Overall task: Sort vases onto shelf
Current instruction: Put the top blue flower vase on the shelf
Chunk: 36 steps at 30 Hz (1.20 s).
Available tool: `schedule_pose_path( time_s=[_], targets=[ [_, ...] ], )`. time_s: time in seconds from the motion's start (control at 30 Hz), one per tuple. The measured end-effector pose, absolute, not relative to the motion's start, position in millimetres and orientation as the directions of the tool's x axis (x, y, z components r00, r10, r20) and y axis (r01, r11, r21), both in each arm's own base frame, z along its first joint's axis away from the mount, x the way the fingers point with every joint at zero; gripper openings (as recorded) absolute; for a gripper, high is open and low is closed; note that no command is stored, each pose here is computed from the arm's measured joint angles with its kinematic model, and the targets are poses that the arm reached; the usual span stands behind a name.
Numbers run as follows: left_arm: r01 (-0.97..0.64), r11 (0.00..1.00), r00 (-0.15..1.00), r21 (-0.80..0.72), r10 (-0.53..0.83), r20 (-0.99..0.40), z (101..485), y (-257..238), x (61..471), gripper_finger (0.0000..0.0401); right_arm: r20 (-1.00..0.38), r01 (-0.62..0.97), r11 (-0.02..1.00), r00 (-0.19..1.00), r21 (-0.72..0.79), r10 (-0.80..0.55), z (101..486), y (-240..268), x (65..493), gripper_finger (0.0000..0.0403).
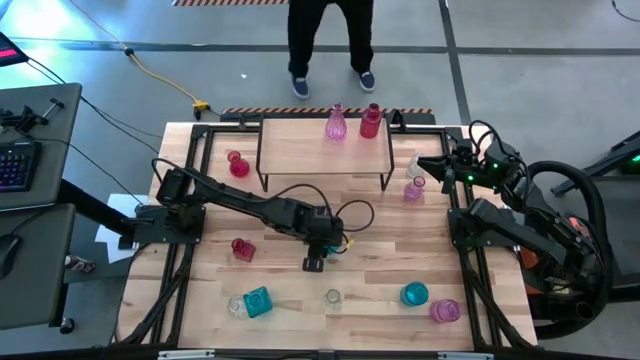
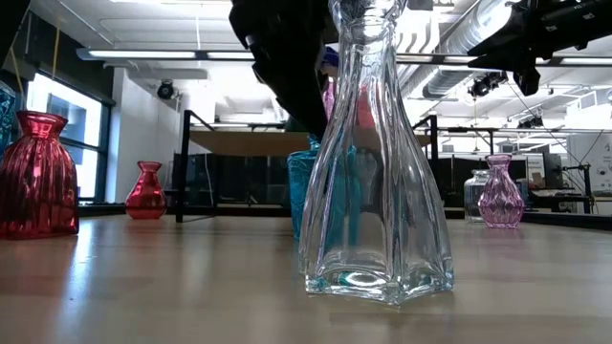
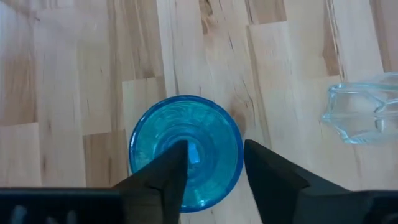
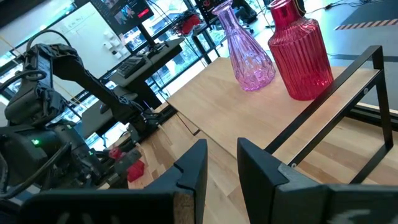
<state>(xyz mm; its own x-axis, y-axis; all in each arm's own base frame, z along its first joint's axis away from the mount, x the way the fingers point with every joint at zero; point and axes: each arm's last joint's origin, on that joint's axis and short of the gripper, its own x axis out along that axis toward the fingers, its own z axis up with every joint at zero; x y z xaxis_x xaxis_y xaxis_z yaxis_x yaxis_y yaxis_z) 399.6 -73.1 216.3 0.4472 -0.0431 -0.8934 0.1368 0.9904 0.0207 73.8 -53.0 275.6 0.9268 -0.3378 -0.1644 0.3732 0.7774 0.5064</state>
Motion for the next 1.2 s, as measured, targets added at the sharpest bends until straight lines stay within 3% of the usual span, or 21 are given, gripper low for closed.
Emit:
schedule_pose_path(
  time_s=[0.37, 0.77, 1.2],
  targets=[
    [0.115, 0.991, 0.45, 0.073, 0.014, -0.893, 216.0, -71.7, 399.4, 0.0014, -0.165, 0.373, 0.777, 0.927, 0.507, -0.338, 275.5, -53.0, 73.9, 0.0069],
    [0.12, 0.988, 0.441, 0.097, 0.034, -0.897, 230.9, -68.5, 389.3, 0.0013, -0.165, 0.373, 0.777, 0.927, 0.506, -0.338, 275.6, -53.0, 73.9, 0.0069],
    [0.076, 0.989, 0.542, 0.128, 0.066, -0.838, 298.9, -46.3, 353.3, 0.0012, -0.167, 0.374, 0.776, 0.927, 0.507, -0.337, 275.3, -52.9, 73.8, 0.0069]
  ],
)
